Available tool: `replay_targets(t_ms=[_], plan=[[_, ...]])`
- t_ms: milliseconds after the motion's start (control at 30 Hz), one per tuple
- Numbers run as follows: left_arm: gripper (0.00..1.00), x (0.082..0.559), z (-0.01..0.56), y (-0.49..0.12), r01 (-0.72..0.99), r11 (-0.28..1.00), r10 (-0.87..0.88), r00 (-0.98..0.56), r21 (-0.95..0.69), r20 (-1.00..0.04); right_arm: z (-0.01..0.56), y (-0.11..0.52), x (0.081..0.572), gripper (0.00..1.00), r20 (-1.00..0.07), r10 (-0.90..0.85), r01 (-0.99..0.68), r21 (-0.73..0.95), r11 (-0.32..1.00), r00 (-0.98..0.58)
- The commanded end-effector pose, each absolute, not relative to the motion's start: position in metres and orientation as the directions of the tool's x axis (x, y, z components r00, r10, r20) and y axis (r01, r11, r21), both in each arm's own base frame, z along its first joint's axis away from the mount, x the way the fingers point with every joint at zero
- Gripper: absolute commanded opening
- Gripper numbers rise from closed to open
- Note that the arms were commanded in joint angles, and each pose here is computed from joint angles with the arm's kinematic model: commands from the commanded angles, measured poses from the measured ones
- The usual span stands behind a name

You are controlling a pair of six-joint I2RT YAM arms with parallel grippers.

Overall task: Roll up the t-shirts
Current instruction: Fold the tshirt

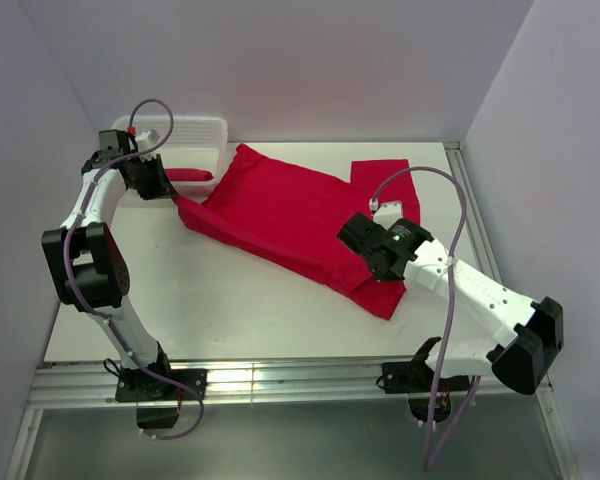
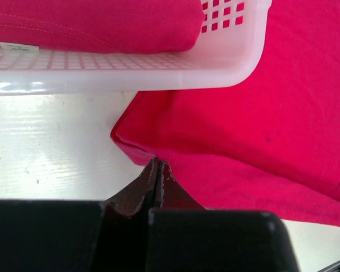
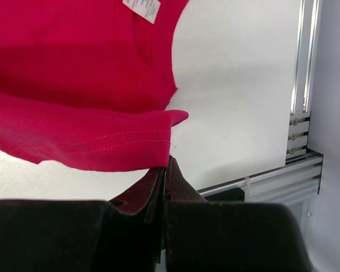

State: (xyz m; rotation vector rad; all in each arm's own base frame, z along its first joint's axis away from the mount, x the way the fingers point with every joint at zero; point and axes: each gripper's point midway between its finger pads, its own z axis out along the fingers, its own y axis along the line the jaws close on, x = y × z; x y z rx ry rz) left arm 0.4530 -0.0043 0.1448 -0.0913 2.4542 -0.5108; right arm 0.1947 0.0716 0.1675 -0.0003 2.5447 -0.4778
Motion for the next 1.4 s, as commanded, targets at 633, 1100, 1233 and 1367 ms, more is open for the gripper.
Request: replay_targets(t_ms=[633,1100,1233,1367], plan=[[0.0,0.473,0.156,-0.029,0.094,0.888,-0.233,-0.75,-0.45,-0.618,0.178,0.052,0.226,0.0,-0.546,-0.055,0.191,-0.383,0.904,-0.836],[0.0,0.49,0.153,-0.045,0.094,0.874,-0.245,-0.763,-0.478,-0.599,0.177,0.044,0.235,0.0,-0.539,-0.04,0.214,-0.4,0.891,-0.842],[0.0,0.497,0.154,-0.047,0.088,0.864,-0.262,-0.762,-0.495,-0.592,0.173,0.046,0.239,0.0,-0.528,-0.053,0.203,-0.414,0.888,-0.848],[0.0,0.502,0.153,-0.047,0.075,0.859,-0.277,-0.763,-0.506,-0.584,0.171,0.044,0.241,0.0,-0.517,-0.057,0.204,-0.432,0.878,-0.854]])
